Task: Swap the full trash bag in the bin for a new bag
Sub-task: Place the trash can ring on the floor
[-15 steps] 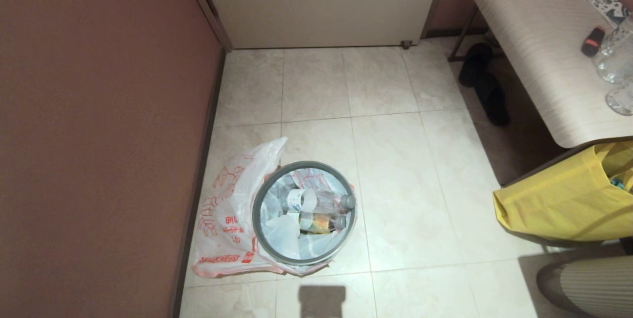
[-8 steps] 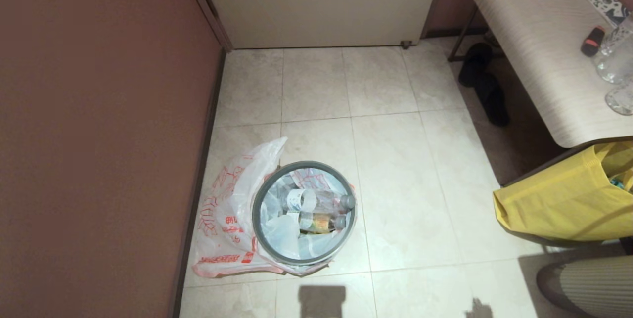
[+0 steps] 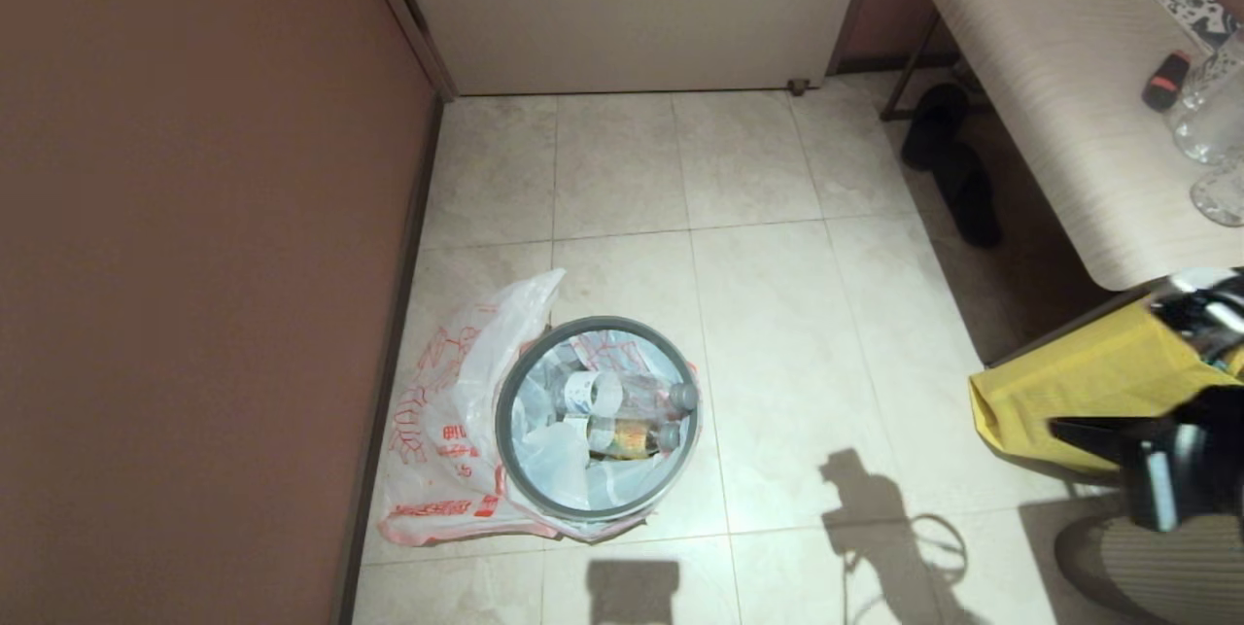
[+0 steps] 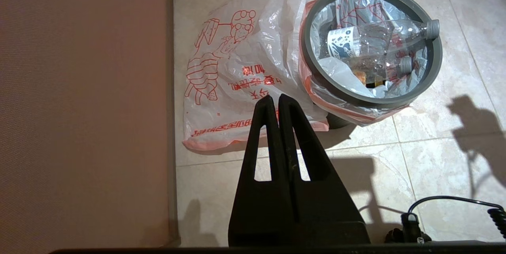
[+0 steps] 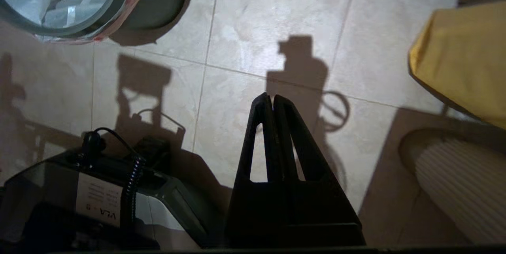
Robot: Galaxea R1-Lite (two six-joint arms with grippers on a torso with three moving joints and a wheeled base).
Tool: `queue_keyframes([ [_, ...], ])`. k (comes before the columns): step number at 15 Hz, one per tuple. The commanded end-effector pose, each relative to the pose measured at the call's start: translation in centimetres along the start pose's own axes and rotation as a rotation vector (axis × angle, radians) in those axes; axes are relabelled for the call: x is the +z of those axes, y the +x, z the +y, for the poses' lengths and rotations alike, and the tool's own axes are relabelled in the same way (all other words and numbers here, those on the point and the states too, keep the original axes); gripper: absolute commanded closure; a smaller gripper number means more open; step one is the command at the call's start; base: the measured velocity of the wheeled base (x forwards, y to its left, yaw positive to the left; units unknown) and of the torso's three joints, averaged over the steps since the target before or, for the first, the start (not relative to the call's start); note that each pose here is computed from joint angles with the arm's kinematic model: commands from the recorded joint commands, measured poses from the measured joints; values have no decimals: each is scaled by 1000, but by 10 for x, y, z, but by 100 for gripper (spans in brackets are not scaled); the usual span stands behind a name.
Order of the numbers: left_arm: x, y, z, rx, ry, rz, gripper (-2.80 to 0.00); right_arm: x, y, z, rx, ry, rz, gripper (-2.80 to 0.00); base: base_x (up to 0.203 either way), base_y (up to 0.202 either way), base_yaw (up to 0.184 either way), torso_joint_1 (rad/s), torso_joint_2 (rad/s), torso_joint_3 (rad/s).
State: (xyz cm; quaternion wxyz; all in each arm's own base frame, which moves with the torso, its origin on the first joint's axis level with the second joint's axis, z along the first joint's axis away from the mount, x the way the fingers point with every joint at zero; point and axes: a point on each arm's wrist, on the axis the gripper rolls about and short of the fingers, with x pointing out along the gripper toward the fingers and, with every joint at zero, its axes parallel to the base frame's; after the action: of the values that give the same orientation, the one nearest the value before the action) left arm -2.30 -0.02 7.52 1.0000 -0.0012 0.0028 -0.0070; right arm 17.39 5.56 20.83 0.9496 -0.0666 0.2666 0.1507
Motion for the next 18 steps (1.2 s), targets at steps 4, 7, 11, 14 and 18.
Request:
queue_keyframes([
  [4,0,0,0,0,-1,1,0,0,128,51,64,-129,137,0,0,0,0,0,0,0],
  [7,0,0,0,0,-1,1,0,-6,163,88,125,-197,158,0,0,0,0,0,0,0],
  [11,0,0,0,0,-1,1,0,-5,184,129,191,-261,153,0,0,0,0,0,0,0],
  [14,0,0,0,0,-1,1,0,-10,204,152,189,-298,168,0,0,0,0,0,0,0],
  [18,0,0,0,0,-1,1,0,6,221,170,138,-304,121,0,0,0,0,0,0,0],
])
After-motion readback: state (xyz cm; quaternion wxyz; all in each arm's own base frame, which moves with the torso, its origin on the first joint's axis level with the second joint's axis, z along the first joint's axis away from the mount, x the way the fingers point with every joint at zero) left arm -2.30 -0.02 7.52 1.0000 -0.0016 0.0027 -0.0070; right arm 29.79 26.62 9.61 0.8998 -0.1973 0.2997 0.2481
